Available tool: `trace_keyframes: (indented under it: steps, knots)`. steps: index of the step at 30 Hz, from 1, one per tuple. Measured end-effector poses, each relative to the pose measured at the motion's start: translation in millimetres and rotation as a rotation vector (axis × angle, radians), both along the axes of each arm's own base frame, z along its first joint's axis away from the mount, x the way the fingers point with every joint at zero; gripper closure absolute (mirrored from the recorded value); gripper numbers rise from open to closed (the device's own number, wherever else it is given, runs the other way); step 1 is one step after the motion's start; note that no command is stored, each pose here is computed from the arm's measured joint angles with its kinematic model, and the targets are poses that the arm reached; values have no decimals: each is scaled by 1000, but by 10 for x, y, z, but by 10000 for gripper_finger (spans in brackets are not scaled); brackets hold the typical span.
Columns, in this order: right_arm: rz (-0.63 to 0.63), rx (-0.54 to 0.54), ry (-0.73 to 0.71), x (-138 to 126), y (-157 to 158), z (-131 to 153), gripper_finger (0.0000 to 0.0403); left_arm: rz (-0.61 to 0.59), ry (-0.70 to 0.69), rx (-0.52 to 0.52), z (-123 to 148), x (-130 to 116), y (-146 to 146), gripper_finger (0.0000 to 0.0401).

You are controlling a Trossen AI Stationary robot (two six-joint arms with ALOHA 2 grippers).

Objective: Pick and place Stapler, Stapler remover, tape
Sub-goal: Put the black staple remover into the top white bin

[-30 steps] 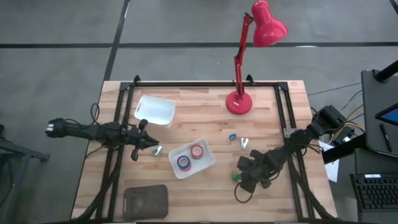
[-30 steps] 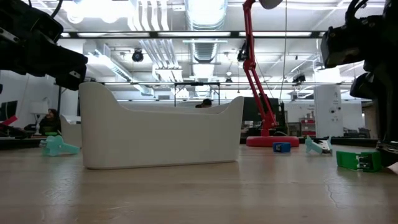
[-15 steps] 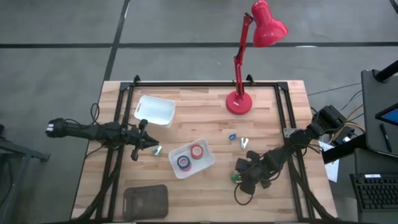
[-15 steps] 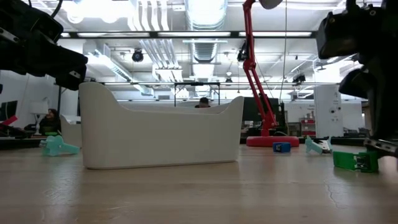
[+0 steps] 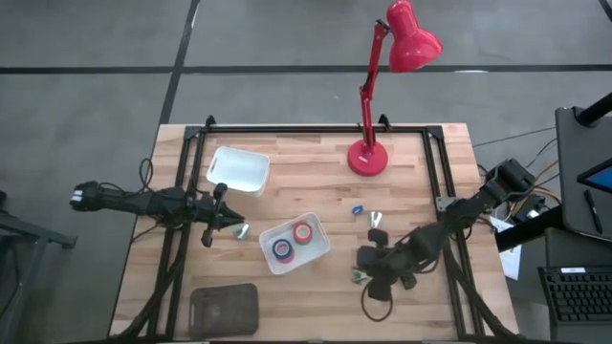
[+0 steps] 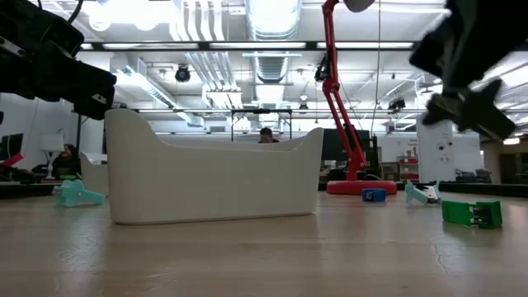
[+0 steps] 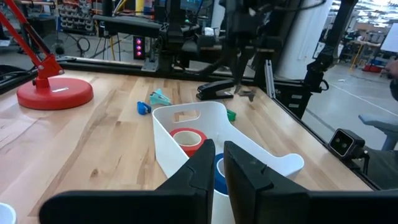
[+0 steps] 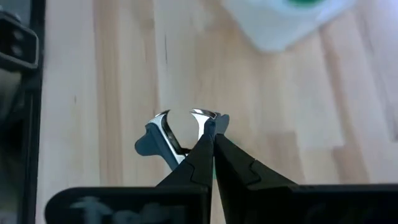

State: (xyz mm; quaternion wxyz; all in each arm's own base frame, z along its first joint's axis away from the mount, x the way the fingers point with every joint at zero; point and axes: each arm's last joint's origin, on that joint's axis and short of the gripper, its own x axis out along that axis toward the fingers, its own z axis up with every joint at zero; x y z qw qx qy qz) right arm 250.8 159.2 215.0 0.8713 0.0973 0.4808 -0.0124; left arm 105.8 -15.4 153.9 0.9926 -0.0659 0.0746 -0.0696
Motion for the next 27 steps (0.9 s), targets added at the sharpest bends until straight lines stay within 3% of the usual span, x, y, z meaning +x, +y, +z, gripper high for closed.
trace_keyframes:
  steps: [3, 7, 16, 21, 27]
  knots:
    - [8, -44, -56, 21, -4, 101, 394, 0, 0, 1, 0, 0, 0, 362]
    - [6, -123, -128, 82, -19, 222, 394, -11, -12, 82, 0, 0, 1, 362]
    - [-6, -201, -225, 240, -122, 387, 394, 18, -30, 61, 20, 4, 8, 362]
    - [-17, -213, -266, 334, -224, 412, 394, 140, -257, -23, 249, 6, 40, 362]
    - [-33, -233, -271, 395, -341, 399, 394, 175, -576, -90, 550, -81, 62, 362]
